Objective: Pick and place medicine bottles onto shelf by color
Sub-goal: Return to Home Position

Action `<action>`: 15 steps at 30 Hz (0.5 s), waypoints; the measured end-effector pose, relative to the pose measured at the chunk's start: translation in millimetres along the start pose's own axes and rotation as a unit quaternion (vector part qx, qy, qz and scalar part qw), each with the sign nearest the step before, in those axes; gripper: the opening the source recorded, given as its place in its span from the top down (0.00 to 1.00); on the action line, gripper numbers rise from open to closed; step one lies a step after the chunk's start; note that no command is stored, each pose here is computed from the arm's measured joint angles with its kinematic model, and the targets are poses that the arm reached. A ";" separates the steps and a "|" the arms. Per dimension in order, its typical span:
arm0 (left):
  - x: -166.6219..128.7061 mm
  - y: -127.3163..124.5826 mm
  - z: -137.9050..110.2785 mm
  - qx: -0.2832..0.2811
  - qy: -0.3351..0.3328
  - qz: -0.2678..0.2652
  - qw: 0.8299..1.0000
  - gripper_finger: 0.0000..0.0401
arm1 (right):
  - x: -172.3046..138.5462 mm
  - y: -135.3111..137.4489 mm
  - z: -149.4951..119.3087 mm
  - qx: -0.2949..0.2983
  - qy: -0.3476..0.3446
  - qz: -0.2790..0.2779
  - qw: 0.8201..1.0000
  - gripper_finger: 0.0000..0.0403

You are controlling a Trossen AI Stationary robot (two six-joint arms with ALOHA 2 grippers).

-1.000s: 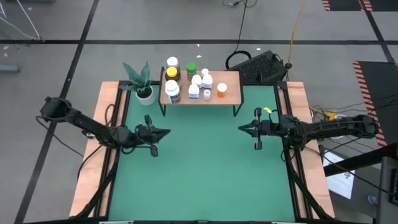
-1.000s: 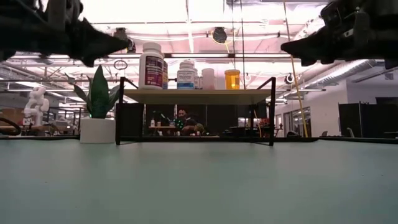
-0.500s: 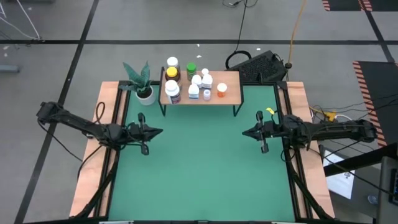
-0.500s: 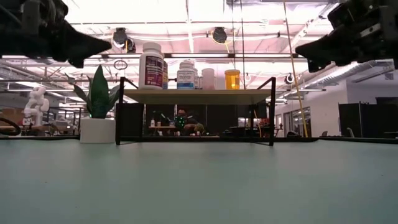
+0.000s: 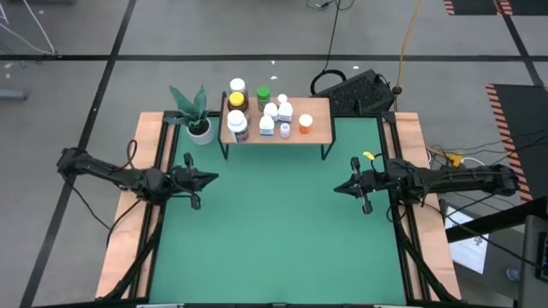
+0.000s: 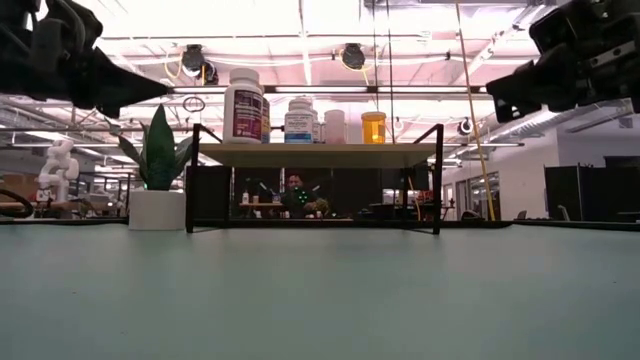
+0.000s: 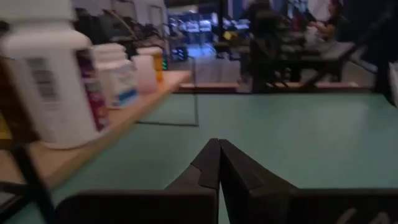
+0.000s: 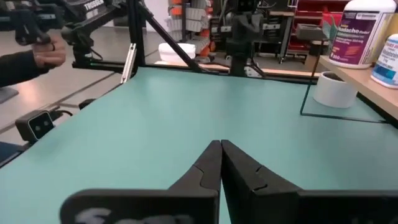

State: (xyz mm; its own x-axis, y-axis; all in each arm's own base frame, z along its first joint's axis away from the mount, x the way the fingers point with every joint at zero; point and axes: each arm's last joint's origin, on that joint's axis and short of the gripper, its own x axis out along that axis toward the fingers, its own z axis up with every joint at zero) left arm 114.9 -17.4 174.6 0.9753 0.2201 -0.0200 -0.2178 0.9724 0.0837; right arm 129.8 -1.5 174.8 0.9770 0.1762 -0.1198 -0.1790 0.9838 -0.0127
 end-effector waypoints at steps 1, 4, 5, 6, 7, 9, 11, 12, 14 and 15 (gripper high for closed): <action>-0.8 1.0 0.9 -0.003 -0.004 0.008 1.000 0.99 | -0.3 0.1 -0.4 0.000 0.002 0.000 1.000 1.00; -2.5 2.3 2.5 0.002 -0.011 0.015 1.000 0.99 | -1.3 0.3 0.2 -0.002 0.000 -0.001 1.000 1.00; -2.8 2.5 2.1 0.007 -0.010 0.015 1.000 0.99 | -1.7 0.3 1.0 -0.003 -0.005 -0.001 1.000 1.00; -3.0 2.6 1.8 0.012 -0.008 0.015 1.000 0.98 | -2.2 0.4 2.1 -0.004 -0.010 -0.001 1.000 1.00; -3.3 2.7 1.5 0.018 -0.007 0.015 1.000 0.98 | -2.8 0.5 3.2 -0.005 -0.016 -0.002 1.000 1.00; -3.7 3.0 1.2 0.026 -0.006 0.016 1.000 0.98 | -4.5 0.5 6.7 -0.007 -0.033 -0.006 0.999 1.00; -3.8 3.5 2.0 0.032 -0.009 0.019 0.999 0.99 | -6.8 -0.4 12.2 -0.009 -0.060 -0.030 0.998 1.00; -3.9 4.0 2.6 0.034 -0.011 0.021 0.999 0.99 | -8.3 -1.3 14.6 -0.009 -0.072 -0.048 0.996 1.00; -4.5 5.9 5.9 0.034 -0.014 0.027 0.999 0.99 | -12.0 -2.6 16.9 -0.022 -0.082 -0.086 0.993 1.00; -5.0 6.7 8.8 0.032 -0.015 0.029 0.999 0.98 | -14.4 -2.8 17.3 -0.028 -0.084 -0.098 0.991 1.00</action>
State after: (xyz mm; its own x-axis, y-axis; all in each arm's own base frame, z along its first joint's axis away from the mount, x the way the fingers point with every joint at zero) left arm 108.9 -12.7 184.1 0.9620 0.2724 0.0163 -0.2718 0.9510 0.1472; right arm 118.2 -6.2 193.8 0.9983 -0.0114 0.0579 0.0157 0.9971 -0.0742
